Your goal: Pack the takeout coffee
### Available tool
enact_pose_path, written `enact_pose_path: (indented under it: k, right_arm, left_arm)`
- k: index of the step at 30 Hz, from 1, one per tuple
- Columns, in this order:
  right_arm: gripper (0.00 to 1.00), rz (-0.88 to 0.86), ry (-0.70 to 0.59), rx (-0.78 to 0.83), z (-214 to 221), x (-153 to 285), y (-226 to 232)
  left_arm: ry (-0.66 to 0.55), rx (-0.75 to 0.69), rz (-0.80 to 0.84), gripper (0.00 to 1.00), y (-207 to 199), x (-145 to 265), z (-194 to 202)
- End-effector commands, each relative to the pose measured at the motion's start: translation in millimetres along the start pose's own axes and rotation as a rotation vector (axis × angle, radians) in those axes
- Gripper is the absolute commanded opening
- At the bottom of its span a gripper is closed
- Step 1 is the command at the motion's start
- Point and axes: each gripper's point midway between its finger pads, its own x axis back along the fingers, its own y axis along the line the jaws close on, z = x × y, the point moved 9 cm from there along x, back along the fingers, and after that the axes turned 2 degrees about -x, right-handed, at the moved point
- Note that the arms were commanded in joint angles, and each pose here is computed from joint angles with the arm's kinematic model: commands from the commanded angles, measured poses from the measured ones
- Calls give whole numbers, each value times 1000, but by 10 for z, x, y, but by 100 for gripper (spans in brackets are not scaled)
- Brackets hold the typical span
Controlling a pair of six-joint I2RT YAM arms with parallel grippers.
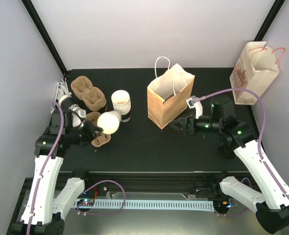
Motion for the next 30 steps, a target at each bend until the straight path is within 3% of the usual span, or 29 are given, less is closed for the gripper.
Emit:
enact_pose_path:
  k: [1,11,13,16,20,25,30]
  right_arm:
    - [79,-36,-35,68,44,-72,-36]
    - [81,-52,-87,296,259,-415,117]
    - [85,-10,-128,366,320,-475,134]
    - [99,-27,-271,520,373,-443,164]
    - [100,-82,-402,773,535,-386,153]
    - [100,-43,-315,1106,597,-499,164]
    - [100,4,-271,1283,544,-652,226]
  left_arm:
    - [181,4,282,1,-203,-133,199]
    - [468,30,485,2,-204,-512,521]
    - [490,24,503,2,-214,-505,535]
    - [522,22,519,1,-216,-506,556]
    - [562,25,550,1,-234,-499,573]
    - [608,32,555,2,-209,-528,610]
    - [637,32,560,2,-213,-573,623]
